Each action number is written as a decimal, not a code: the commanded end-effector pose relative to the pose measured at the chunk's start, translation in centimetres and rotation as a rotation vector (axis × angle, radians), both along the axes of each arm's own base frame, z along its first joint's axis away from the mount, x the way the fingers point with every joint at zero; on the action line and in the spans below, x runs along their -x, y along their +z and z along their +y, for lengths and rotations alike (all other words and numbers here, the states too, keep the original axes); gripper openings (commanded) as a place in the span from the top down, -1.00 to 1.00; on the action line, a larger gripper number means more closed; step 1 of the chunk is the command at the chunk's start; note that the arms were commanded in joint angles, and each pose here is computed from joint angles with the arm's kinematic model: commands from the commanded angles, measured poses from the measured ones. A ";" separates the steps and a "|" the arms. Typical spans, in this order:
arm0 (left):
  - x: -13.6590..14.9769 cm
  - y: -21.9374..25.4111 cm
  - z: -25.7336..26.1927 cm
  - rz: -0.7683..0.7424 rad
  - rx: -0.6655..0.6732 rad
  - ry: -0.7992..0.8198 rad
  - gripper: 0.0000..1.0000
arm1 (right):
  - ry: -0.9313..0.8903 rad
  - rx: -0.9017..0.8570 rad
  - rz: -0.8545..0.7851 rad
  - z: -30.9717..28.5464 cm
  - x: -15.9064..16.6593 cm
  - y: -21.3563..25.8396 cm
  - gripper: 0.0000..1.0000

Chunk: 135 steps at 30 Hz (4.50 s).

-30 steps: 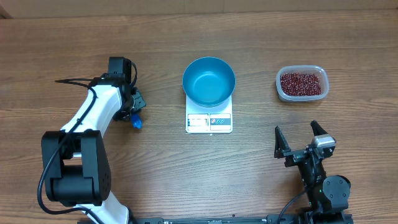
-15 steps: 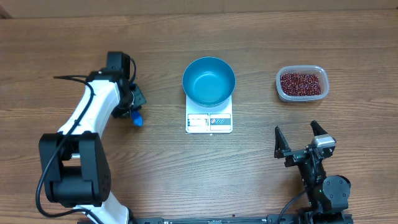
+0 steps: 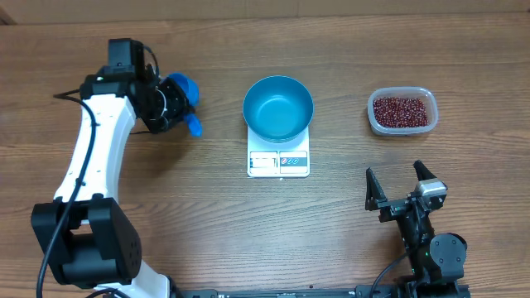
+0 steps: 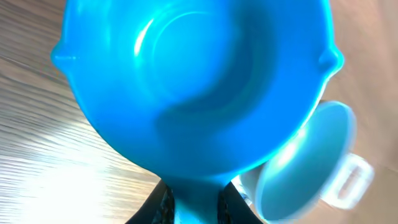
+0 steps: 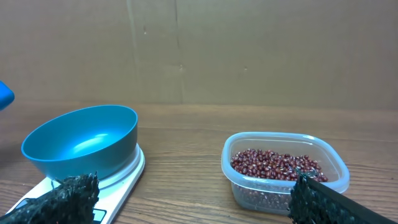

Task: Scoop item into bowl and weigh 150g on scale
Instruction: 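Lift the blue scoop with the left gripper toward the bowl, then move the right gripper to the scoop held by the left gripper, then grasp the scoop handle with the right gripper and release the left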

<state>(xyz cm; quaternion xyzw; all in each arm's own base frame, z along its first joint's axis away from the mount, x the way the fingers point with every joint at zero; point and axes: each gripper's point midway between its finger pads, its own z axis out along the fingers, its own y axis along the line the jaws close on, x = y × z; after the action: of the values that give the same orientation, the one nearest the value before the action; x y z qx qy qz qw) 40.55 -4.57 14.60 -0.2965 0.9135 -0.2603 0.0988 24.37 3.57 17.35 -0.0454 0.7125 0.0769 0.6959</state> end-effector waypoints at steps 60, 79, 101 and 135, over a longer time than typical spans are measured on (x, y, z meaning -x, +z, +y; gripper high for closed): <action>1.4 5.1 -2.5 -0.077 0.353 -0.129 0.91 | -0.103 -0.211 -0.020 -2.0 2.0 8.6 -1.00; 1.9 5.1 -4.5 0.074 0.428 -0.004 0.91 | 0.630 -0.401 0.583 11.1 -3.4 20.7 -0.24; 5.0 4.4 -5.9 0.413 0.509 0.233 0.92 | 0.381 -0.463 0.908 26.4 -8.1 8.8 -0.38; 4.9 4.3 -12.5 0.393 0.456 0.137 0.92 | 0.284 -0.498 1.009 28.7 -6.5 5.6 0.07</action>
<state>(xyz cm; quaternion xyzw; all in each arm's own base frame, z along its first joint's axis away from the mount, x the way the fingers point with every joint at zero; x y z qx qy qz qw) 35.42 -16.06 17.37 -0.4479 0.7975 -0.3731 -0.1555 30.68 31.96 22.77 0.0667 0.9039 0.3484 0.2390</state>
